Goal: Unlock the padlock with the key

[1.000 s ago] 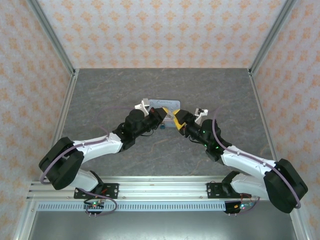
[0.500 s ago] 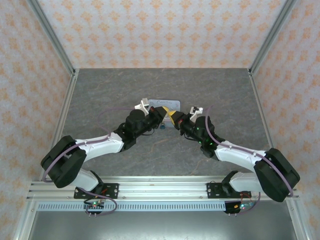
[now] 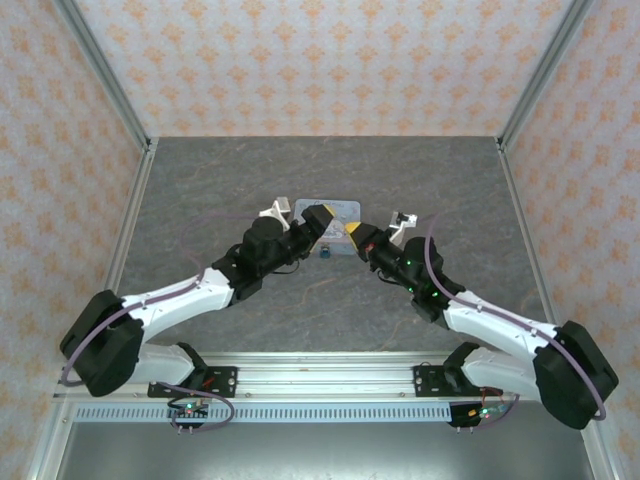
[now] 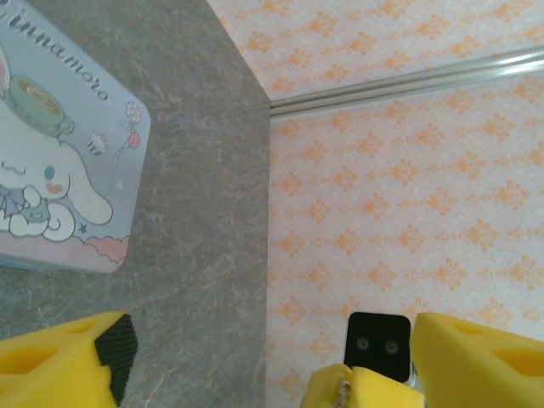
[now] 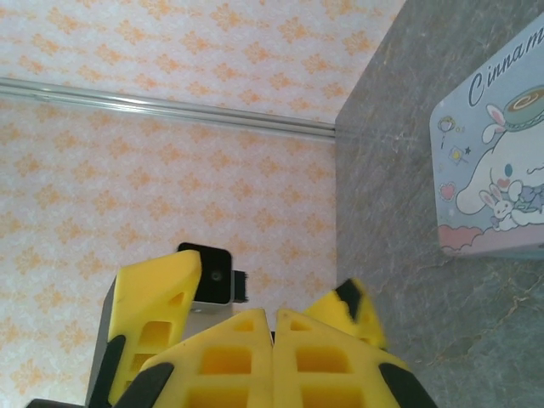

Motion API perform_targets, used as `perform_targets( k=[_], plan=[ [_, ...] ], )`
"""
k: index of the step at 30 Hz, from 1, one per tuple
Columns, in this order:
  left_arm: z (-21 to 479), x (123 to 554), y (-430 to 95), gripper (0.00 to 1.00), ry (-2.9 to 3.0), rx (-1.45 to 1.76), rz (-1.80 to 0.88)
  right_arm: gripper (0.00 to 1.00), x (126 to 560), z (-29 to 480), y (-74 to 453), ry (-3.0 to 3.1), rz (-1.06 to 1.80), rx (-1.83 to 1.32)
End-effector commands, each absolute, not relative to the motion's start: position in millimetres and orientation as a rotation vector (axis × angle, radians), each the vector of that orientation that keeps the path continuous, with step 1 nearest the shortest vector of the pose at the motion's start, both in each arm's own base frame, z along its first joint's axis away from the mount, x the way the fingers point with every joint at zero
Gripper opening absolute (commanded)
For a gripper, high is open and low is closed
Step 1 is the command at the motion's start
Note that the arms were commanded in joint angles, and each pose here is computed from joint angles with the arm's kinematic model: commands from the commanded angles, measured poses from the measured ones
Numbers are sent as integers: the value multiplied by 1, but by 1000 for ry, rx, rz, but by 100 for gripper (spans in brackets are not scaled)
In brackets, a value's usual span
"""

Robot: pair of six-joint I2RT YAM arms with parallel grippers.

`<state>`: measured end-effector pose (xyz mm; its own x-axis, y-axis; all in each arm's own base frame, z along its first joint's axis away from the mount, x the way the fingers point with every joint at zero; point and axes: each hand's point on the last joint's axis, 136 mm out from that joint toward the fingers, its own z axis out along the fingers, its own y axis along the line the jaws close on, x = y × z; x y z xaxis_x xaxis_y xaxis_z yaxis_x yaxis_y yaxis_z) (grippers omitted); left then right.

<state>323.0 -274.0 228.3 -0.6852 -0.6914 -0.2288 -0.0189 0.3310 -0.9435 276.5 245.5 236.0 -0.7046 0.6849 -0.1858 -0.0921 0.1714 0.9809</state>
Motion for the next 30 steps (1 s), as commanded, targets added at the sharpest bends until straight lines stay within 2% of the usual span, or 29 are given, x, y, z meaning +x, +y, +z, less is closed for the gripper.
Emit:
perform_targets(
  k=[1, 3, 5, 7, 19, 30],
  plan=[
    [233, 319, -276, 72, 2016, -540, -1367, 0, 270, 223, 243, 1868, 1541, 471],
    [233, 317, -281, 52, 2024, -515, -1396, 0, 268, 224, 244, 1872, 1536, 425],
    [233, 316, -284, 39, 2032, -504, -1412, 0, 266, 225, 246, 1875, 1538, 381],
    [232, 315, -287, 31, 2042, -497, -1421, 0, 264, 225, 247, 1886, 1532, 351],
    [225, 315, -309, 27, 2071, -481, -1519, 0, 263, 219, 250, 1921, 1508, 293],
    [222, 315, -318, 5, 2083, -478, -1531, 0, 265, 213, 249, 1936, 1495, 317]
  ],
)
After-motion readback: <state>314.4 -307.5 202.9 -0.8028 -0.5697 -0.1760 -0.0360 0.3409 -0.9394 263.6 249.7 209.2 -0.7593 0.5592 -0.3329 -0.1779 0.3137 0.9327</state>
